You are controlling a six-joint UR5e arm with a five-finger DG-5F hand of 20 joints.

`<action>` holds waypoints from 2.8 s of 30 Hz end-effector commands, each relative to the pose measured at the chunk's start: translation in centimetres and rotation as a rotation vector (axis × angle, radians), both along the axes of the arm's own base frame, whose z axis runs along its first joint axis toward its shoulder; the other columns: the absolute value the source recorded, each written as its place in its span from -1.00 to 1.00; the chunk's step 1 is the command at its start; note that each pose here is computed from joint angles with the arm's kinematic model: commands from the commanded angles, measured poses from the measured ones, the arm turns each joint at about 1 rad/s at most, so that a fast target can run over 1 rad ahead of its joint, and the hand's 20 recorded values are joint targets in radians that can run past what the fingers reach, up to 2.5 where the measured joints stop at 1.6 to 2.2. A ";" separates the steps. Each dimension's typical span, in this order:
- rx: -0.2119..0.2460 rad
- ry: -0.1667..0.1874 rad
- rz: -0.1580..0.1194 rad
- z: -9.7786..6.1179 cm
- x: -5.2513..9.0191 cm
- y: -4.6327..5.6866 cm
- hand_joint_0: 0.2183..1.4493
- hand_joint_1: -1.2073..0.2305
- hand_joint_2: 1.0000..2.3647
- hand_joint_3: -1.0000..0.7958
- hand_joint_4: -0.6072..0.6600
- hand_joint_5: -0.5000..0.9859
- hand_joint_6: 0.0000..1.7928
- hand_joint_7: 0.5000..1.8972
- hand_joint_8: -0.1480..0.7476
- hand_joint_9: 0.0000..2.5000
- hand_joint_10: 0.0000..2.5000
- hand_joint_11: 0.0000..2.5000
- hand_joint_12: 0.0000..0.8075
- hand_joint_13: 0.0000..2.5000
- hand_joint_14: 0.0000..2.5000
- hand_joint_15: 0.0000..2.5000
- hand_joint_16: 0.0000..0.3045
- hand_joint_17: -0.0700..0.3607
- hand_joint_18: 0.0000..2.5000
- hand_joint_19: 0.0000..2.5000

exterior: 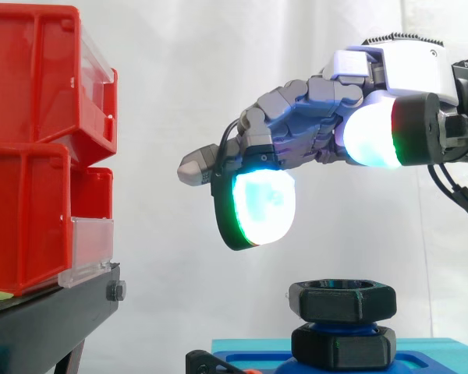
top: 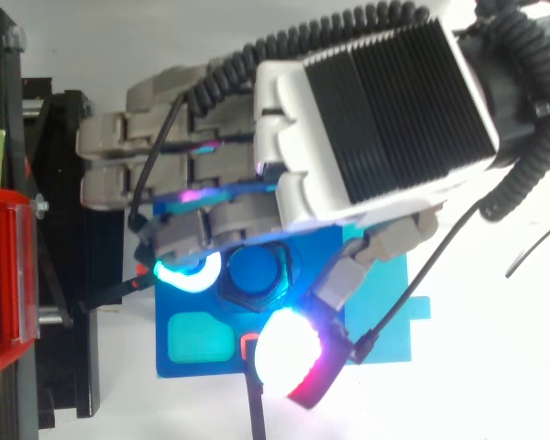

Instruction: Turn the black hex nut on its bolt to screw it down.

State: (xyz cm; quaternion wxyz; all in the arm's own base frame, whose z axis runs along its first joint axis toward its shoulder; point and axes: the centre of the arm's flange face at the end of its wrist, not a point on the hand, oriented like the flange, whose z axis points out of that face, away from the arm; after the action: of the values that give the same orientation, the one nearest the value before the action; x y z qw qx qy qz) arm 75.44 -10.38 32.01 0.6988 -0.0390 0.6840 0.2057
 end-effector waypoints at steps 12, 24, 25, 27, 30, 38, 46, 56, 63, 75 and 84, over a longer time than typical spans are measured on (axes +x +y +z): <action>-0.011 0.025 0.019 -3.1 1.1 4.8 -0.56 0.10 -1.00 -0.44 0.03 -0.43 -0.40 0.06 -0.38 -0.69 -1.00 -1.00 -0.20 -0.75 -1.00 -1.00 -0.62 -0.07 -0.79 -0.75; -0.030 0.043 0.035 -3.6 1.0 5.5 -0.55 0.10 -1.00 -0.44 0.05 -0.41 -0.44 0.19 -0.37 -0.69 -1.00 -1.00 -0.22 -0.75 -1.00 -1.00 -0.63 -0.09 -0.78 -0.76; -0.036 0.045 0.038 -3.6 0.9 5.6 -0.56 0.11 -1.00 -0.44 0.07 -0.41 -0.44 0.21 -0.35 -0.69 -1.00 -1.00 -0.21 -0.75 -1.00 -1.00 -0.63 -0.09 -0.78 -0.75; -0.062 0.048 0.048 -3.7 0.7 5.5 -0.56 0.11 -1.00 -0.44 0.10 -0.41 -0.44 0.22 -0.34 -0.69 -1.00 -1.00 -0.21 -0.75 -1.00 -1.00 -0.63 -0.09 -0.78 -0.75; -0.083 0.043 0.054 -3.7 0.6 5.4 -0.56 0.11 -1.00 -0.44 0.09 -0.41 -0.44 0.23 -0.33 -0.69 -1.00 -1.00 -0.20 -0.75 -1.00 -1.00 -0.63 -0.09 -0.78 -0.75; -0.097 0.037 0.060 -3.8 0.5 4.4 -0.56 0.11 -1.00 -0.44 0.11 -0.41 -0.43 0.21 -0.33 -0.70 -1.00 -1.00 -0.20 -0.75 -1.00 -1.00 -0.63 -0.09 -0.78 -0.75; -0.100 0.034 0.052 -3.8 0.4 3.4 -0.57 0.11 -1.00 -0.44 0.13 -0.42 -0.40 0.14 -0.30 -0.69 -1.00 -1.00 -0.20 -0.75 -1.00 -1.00 -0.63 -0.08 -0.78 -0.76; -0.113 0.032 0.061 -3.8 0.0 1.6 -0.57 0.12 -1.00 -0.44 0.16 -0.43 -0.37 0.08 -0.29 -0.70 -1.00 -1.00 -0.19 -0.75 -1.00 -1.00 -0.63 -0.08 -0.77 -0.75; -0.114 0.038 0.074 -3.9 -0.5 0.3 -0.57 0.14 -1.00 -0.44 0.17 -0.43 -0.36 0.06 -0.28 -0.70 -1.00 -1.00 -0.19 -0.75 -1.00 -1.00 -0.63 -0.08 -0.77 -0.75; -0.125 0.033 0.082 -3.8 -1.4 -3.4 -0.58 0.23 -1.00 -0.44 0.17 -0.44 -0.35 0.03 -0.28 -0.71 -1.00 -1.00 -0.18 -0.76 -1.00 -1.00 -0.62 -0.07 -0.79 -0.74; -0.125 0.032 0.096 -3.8 -1.9 -4.7 -0.58 0.24 -1.00 -0.44 0.16 -0.44 -0.35 0.04 -0.28 -0.71 -1.00 -1.00 -0.18 -0.76 -1.00 -1.00 -0.63 -0.08 -0.79 -0.75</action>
State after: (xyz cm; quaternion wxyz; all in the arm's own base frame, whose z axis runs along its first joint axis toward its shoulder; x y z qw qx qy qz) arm 73.70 -14.66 28.14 0.6730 -0.1099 0.7050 0.1948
